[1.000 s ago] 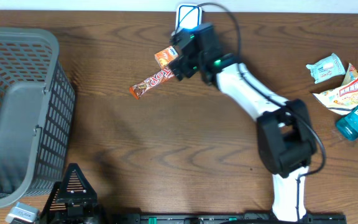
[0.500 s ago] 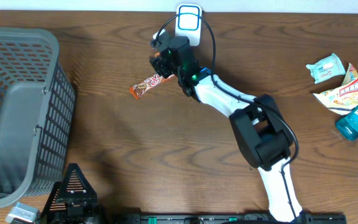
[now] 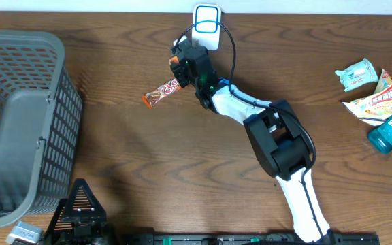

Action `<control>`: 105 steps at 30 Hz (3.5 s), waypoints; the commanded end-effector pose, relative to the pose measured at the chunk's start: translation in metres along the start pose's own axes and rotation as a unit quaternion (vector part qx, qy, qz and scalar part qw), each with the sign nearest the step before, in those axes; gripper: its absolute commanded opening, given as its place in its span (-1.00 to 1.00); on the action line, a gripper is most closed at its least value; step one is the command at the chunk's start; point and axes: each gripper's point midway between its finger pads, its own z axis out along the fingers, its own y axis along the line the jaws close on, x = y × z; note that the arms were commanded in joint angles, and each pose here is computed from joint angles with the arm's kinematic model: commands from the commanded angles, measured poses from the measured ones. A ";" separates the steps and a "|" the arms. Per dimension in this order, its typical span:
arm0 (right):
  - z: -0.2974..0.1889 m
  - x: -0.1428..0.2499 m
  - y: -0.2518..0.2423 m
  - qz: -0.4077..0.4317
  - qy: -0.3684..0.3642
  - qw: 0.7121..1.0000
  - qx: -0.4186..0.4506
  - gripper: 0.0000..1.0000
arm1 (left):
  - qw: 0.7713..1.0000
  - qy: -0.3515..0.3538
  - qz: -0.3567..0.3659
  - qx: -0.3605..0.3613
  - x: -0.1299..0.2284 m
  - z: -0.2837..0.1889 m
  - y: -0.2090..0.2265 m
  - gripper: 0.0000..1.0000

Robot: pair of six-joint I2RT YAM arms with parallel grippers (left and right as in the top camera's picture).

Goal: Scan the item barcode
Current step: 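Move the right gripper to the small orange Enjoy box and grasp it, then hold the orange box up to the scanner face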

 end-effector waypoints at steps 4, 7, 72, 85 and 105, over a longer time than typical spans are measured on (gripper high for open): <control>0.009 0.024 -0.005 0.009 0.025 1.000 0.009 -0.32 | 1.000 -0.007 -0.005 -0.003 -0.001 0.000 0.002 0.96; 0.009 0.026 -0.006 0.014 0.028 0.999 0.010 -0.37 | 1.000 -0.007 -0.005 -0.004 -0.001 0.000 0.002 0.96; 0.012 0.065 -0.014 -0.061 0.087 0.990 0.089 -0.22 | 1.000 -0.005 -0.011 -0.007 0.000 0.001 0.004 0.96; -0.092 -0.006 -0.028 0.068 0.127 0.973 0.178 -0.98 | 1.000 -0.004 -0.011 -0.007 0.000 0.002 0.004 0.96; -0.188 0.125 -0.046 0.397 0.225 0.791 0.408 -0.93 | 1.000 -0.002 -0.025 0.004 -0.001 -0.002 -0.001 0.96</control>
